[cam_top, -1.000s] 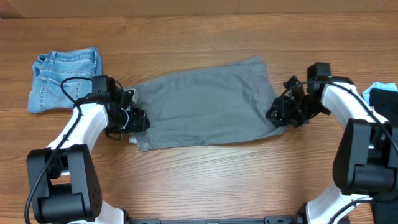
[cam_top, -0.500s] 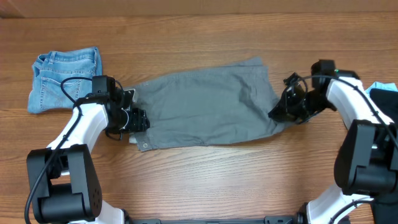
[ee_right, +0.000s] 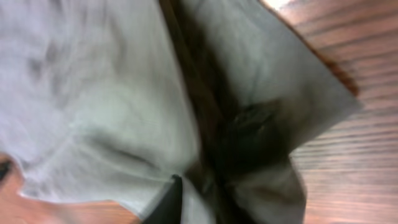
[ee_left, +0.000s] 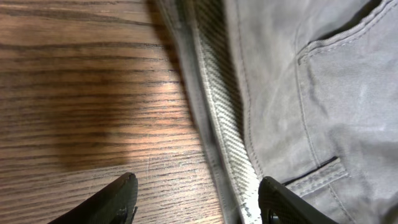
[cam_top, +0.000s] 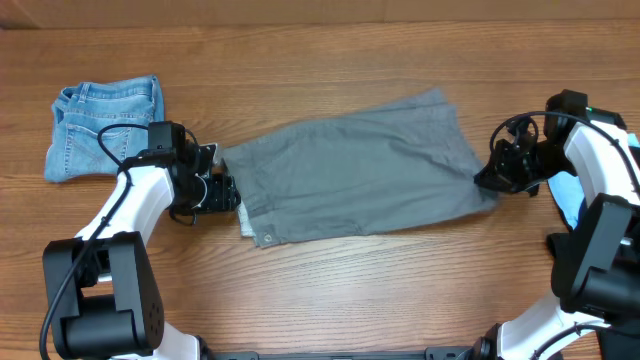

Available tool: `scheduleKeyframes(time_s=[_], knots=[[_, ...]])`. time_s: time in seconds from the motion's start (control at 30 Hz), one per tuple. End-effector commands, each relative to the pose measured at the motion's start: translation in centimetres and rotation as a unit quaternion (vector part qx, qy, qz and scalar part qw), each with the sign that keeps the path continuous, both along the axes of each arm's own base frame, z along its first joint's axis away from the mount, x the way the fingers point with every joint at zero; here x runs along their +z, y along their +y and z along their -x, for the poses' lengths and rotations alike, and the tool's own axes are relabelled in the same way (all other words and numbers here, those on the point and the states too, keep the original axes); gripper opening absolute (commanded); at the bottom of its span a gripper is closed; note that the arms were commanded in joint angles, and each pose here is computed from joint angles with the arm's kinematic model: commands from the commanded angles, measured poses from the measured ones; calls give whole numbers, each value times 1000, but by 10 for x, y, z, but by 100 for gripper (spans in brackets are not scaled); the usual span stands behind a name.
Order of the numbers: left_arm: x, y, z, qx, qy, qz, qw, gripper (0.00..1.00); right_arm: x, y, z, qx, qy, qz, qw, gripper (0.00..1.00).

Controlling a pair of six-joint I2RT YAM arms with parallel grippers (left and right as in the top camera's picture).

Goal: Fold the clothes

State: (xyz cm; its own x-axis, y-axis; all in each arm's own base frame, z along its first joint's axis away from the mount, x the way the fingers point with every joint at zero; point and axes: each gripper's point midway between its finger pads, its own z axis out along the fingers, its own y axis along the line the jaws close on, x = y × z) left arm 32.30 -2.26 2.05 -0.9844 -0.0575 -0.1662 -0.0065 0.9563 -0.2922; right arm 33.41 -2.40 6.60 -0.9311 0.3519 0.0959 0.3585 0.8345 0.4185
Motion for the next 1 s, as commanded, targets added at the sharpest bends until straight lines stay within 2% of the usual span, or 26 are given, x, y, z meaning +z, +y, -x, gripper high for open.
scheduleKeyframes(time_s=[0.0, 0.03, 0.07, 0.1, 0.17, 0.23, 0.3, 0.4, 0.53, 0.63, 0.7, 0.83, 0.93, 0.97], knots=[[-6, -1, 4, -9, 6, -1, 1000, 65, 7, -7, -4, -7, -5, 24, 1000, 29], [-5, -1, 4, -9, 6, 0, 1000, 65, 7, -9, -3, -8, -4, 30, 1000, 31], [-5, -1, 4, -9, 6, 0, 1000, 65, 5, -12, -3, -11, 0, 39, 999, 40], [-5, -1, 4, -8, 6, 0, 1000, 65, 4, -15, -2, -15, 3, 48, 999, 44], [-5, -1, 4, -7, 7, 0, 1000, 66, 4, -17, -2, -19, 4, 53, 998, 45], [-5, -2, 3, -7, 6, 3, 1000, 66, 3, -18, -5, -18, 0, 56, 998, 54], [-3, -7, 3, -9, 5, 20, 1000, 67, 2, -20, -9, -18, -10, 61, 998, 58], [3, -22, 3, -16, 1, 66, 998, 68, -4, -23, -17, -19, -30, 67, 997, 58], [11, -38, 4, -23, -2, 115, 993, 68, -13, -15, -14, -9, -32, 59, 998, 51], [11, -39, 5, -24, 0, 121, 992, 68, -25, -6, -5, 2, -22, 52, 998, 49], [11, -40, 7, -25, 3, 121, 992, 69, -29, 5, -1, 10, -24, 29, 999, 45], [6, -47, 14, -49, 6, 119, 992, 69, -7, 45, -13, 64, -97, -90, 989, 28], [-4, -57, 23, -69, 8, 119, 991, 69, -1, 45, -20, 60, -113, -101, 987, 13], [-11, -63, 30, -79, 9, 118, 990, 69, 3, 42, -23, 55, -119, -106, 986, 4]])
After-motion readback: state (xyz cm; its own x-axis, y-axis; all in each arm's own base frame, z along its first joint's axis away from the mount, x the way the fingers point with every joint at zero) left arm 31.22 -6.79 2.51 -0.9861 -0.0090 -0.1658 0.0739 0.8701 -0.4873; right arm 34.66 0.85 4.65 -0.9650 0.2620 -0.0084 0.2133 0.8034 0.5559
